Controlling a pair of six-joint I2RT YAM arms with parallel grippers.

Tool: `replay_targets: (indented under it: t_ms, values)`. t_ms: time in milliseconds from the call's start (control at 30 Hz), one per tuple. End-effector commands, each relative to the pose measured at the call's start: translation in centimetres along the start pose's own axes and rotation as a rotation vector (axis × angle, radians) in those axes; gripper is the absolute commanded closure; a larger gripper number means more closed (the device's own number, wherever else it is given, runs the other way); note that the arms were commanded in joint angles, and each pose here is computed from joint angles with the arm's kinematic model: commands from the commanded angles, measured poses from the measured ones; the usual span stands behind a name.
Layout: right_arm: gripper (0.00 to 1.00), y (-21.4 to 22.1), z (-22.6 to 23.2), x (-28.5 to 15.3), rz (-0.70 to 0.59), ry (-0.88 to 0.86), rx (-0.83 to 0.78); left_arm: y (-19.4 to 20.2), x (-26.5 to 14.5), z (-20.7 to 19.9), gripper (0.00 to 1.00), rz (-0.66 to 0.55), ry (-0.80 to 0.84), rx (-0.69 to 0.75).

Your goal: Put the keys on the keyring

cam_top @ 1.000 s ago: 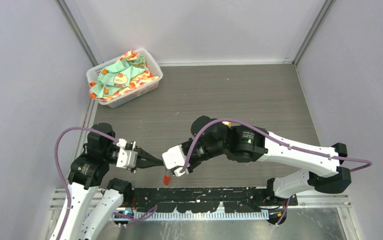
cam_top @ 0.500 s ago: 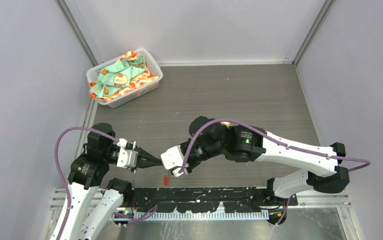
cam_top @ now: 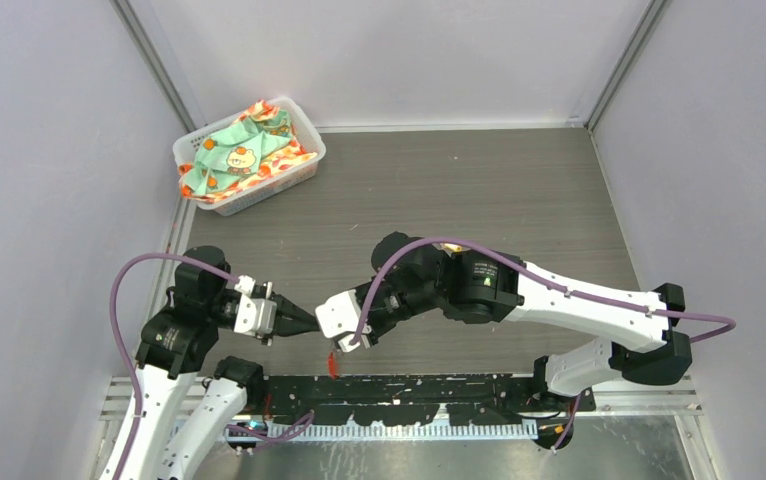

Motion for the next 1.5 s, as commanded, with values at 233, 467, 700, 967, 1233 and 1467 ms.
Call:
replay_targets:
  t_ms: [233,467,700,967,1233,1467]
  values:
    - [0.99,-1.5,-0.8,-1.2,-0.058,0.039,-0.028,-0.8,0.0,0.1,1.00,-0.014,0.008,0.028]
    - [0.99,-1.3,-0.3,-1.5,-0.058,0.025,-0.021,-0.9,-0.1,0.2,1.00,-0.007,-0.001,0.011]
    - [0.99,-0.9,0.2,-1.7,-0.038,-0.004,-0.014,-0.8,-0.1,0.2,1.00,-0.004,-0.004,0.001]
    - [0.99,-0.7,0.5,-1.8,-0.029,-0.018,-0.016,-0.8,0.0,0.4,1.00,-0.002,-0.009,0.003]
    - [0.99,-0.2,0.7,-1.9,-0.015,-0.013,-0.015,-1.0,0.0,0.6,1.00,-0.006,-0.018,-0.003]
    - [0.99,0.3,1.0,-2.0,0.005,-0.007,-0.019,-1.4,0.1,1.1,1.00,-0.033,-0.036,-0.052]
Point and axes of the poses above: each gripper's point midway between its finger pads, its own x axis out along the fingers, its own z axis along the line the jaws close on, y = z × x, the point moved 7 cm from there along -x, back along the fingers
